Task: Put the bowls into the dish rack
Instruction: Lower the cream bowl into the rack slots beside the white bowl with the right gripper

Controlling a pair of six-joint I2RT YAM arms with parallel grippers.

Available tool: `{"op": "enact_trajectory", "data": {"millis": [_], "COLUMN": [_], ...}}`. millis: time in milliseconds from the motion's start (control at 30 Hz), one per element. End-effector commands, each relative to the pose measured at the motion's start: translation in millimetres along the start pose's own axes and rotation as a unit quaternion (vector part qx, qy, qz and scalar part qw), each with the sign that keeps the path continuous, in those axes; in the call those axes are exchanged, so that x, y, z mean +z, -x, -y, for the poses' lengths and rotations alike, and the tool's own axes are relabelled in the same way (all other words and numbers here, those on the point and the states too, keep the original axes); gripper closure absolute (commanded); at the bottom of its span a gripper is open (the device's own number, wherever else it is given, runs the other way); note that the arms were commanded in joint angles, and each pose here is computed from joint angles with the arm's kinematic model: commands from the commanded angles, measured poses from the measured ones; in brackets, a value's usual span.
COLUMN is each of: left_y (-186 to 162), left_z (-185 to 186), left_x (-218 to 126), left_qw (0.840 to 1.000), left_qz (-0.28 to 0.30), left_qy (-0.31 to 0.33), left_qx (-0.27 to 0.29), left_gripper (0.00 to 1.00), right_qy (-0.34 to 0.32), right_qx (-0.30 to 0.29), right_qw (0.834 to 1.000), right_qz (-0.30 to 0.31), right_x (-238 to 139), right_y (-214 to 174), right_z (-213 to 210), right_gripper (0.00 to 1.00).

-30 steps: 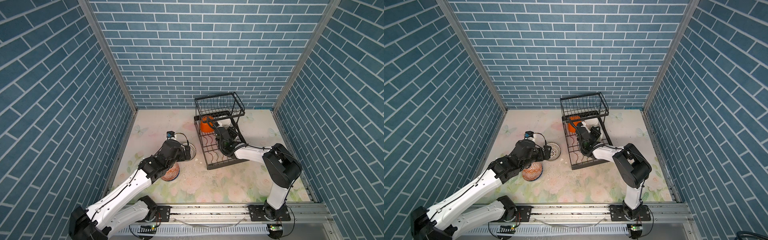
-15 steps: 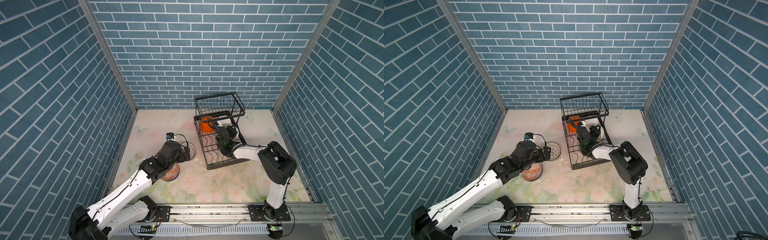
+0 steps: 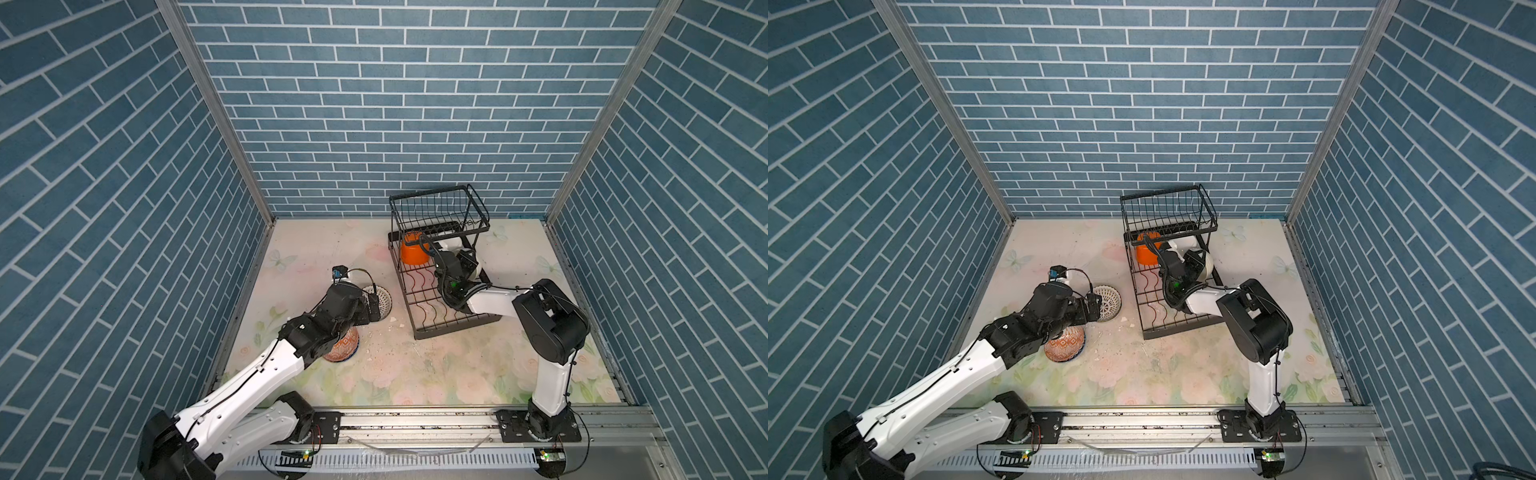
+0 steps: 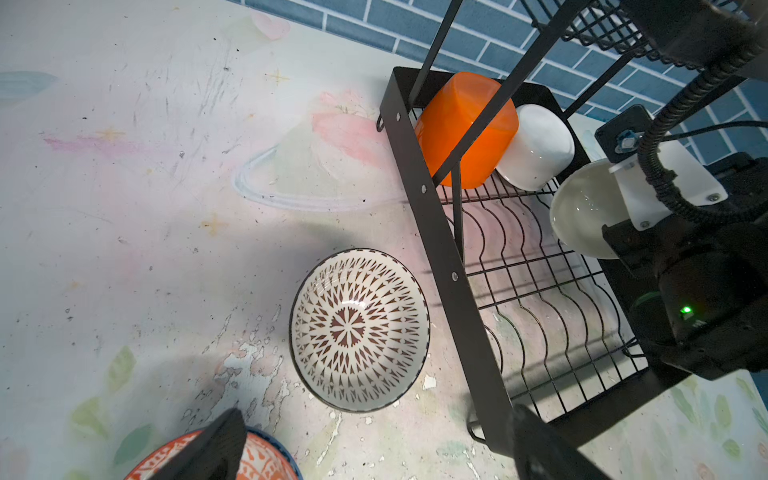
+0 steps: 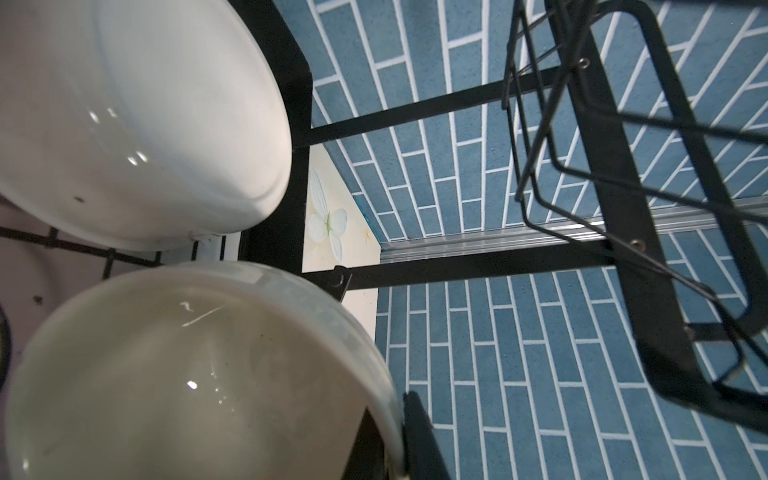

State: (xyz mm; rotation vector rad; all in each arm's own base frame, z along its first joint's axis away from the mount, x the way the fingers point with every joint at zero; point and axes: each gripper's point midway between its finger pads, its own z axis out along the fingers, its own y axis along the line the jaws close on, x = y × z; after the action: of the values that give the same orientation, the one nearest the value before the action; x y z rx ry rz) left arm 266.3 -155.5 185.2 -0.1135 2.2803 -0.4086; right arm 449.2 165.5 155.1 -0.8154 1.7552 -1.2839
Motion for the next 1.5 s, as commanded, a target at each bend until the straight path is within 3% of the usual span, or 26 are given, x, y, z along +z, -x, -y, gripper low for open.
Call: {"op": "enact_trajectory", "data": {"millis": [0, 1467], "left_y": [0.7, -2.0], "left_z": [-4.3, -7.7], "left_x": [2.8, 9.1], "left_qw": [1.0, 1.0], "left_qz": [0.004, 0.001], "left_qy": [0.01, 0.019], "left_qx": [-0.002, 0.002], "left_gripper": [0.0, 0.0], "right_qy": [-0.031, -0.04], "right_qx": [0.04, -0.05], "right_qw": [0.999, 0.998], "right_qz": [0.005, -0.006], "right_x": [3.6, 19.6], "right_y": [19.4, 30.1], "right_z": [27.5, -16.8], "right_gripper": [1.0, 1.0]}}
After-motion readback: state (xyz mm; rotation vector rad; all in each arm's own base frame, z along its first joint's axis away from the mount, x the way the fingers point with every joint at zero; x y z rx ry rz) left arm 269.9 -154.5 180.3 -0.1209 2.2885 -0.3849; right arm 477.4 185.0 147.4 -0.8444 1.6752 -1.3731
